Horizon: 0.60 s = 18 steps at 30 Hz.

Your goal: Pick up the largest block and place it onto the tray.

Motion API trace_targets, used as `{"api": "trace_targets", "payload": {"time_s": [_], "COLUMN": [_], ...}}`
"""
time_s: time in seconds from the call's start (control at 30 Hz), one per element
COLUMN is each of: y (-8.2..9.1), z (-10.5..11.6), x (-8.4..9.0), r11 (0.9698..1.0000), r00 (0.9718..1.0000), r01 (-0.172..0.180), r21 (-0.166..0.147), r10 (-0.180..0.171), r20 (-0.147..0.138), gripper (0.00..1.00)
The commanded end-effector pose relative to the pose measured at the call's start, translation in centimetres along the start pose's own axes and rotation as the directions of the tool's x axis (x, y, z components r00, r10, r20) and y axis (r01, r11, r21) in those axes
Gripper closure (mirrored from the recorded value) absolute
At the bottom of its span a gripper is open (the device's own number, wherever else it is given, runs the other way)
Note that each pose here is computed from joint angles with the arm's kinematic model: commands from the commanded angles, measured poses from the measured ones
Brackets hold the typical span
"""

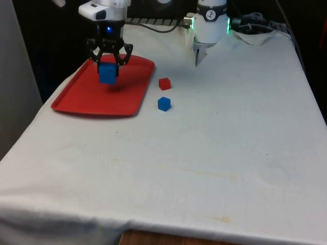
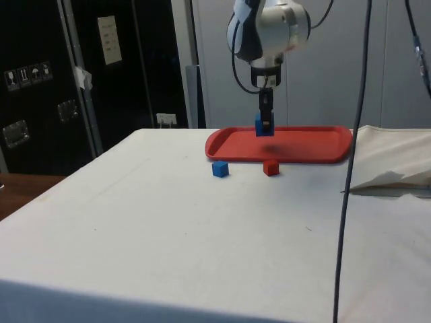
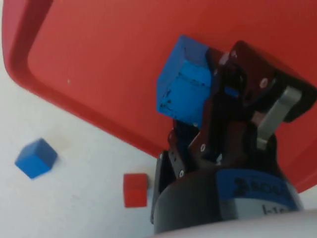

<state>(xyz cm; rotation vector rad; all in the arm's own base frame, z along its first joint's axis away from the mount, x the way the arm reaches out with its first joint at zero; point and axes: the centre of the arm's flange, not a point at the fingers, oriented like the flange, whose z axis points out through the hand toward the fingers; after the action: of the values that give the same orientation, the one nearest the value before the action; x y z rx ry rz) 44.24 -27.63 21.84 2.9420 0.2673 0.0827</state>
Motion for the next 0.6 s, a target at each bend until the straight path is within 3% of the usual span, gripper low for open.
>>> {"api": "trace_targets", "payload": {"time_s": [0.0,0.03,0.27,0.3,0.33,0.57], "y": [0.2,0.5,1.6,1.5,1.7,2.0], "z": [0.2,0.1,1.6,1.7,1.7,2.9], "x": [-0.1,0.0,-0.5,-0.6,-0.5,-0.9], "r11": [1.0,0.9998,0.9978,0.9982,0.9974,0.9942], "r00": [1.0,0.9997,0.9992,0.9996,0.9991,0.9989], "r01": [-0.001,-0.001,-0.014,-0.016,-0.016,-0.024], "r21": [0.004,0.02,0.065,0.058,0.071,0.105], "r10": [0.001,0.001,0.016,0.017,0.018,0.028], "r20": [-0.001,-0.023,-0.035,-0.021,-0.038,-0.039], "gripper": [1.0,1.0,1.0,1.0,1.0,1.0]}}
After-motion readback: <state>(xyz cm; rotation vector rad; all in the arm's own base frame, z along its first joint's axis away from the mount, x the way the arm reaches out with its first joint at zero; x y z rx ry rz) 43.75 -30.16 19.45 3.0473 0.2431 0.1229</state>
